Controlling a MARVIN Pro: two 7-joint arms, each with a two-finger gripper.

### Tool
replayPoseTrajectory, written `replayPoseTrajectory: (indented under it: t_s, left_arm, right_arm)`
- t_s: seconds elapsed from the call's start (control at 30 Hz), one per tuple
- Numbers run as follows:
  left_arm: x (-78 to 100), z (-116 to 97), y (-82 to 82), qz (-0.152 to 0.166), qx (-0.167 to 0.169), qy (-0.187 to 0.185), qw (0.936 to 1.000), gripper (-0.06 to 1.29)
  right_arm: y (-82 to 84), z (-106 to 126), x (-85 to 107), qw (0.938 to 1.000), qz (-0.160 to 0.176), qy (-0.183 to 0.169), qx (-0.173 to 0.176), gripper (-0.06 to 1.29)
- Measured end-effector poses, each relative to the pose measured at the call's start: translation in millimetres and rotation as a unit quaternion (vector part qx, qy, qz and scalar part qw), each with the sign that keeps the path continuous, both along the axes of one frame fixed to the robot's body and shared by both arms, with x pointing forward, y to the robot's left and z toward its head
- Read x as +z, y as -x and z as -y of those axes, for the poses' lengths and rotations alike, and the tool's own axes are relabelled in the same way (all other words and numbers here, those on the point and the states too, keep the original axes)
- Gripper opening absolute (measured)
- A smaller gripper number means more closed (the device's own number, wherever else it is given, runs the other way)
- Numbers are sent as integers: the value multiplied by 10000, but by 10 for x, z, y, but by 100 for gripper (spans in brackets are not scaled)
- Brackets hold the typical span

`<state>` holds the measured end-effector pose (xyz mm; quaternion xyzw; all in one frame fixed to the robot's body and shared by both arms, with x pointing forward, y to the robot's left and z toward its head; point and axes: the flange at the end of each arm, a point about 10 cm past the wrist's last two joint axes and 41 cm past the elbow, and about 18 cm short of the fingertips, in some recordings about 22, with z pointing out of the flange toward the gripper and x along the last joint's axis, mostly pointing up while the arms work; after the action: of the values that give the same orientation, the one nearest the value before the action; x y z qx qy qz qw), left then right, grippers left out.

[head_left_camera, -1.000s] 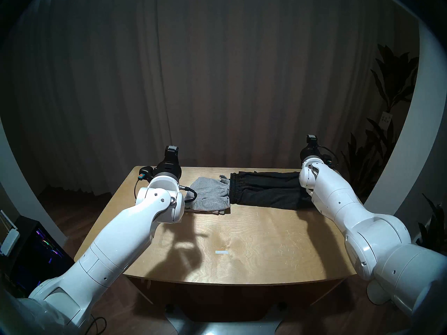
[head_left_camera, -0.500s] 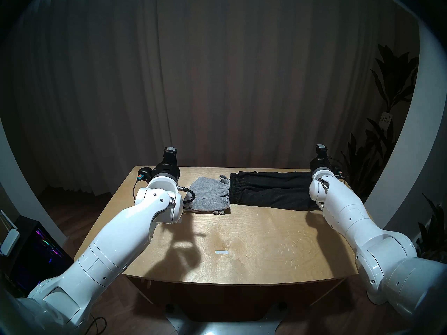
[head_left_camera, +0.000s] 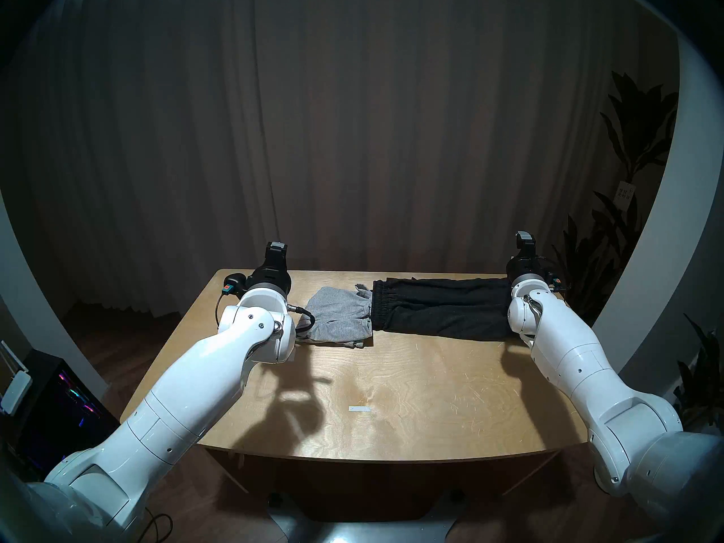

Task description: Fold pants twice and stack them

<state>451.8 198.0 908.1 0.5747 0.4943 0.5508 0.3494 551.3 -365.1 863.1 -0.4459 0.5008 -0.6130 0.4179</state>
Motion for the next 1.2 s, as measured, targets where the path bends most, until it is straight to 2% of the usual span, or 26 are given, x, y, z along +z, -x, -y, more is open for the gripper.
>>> replayPoseTrajectory:
  t_s: [0.2, 0.43, 0.63, 0.8, 1.2]
  left_arm:
    - [-21, -9, -7, -42, -26, -26, 10000, 121]
    - [-51, -16, -16, -98, -64, -54, 9999, 121]
    - [-66, -7, -25, -134, -102, -58, 9998, 121]
    - [-73, 18, -32, -157, -149, -44, 9998, 121]
    - [-80, 78, -50, -199, -264, -11, 9995, 121]
  right_arm:
    - [139, 15, -117, 9999, -131, 16, 100, 124]
    - [342, 55, -311, 9989, -432, 12, 187, 124]
    - [477, 76, -394, 9979, -601, 9, 256, 124]
    - [590, 116, -404, 9971, -689, 27, 305, 124]
    - [842, 240, -283, 9960, -781, 139, 413, 124]
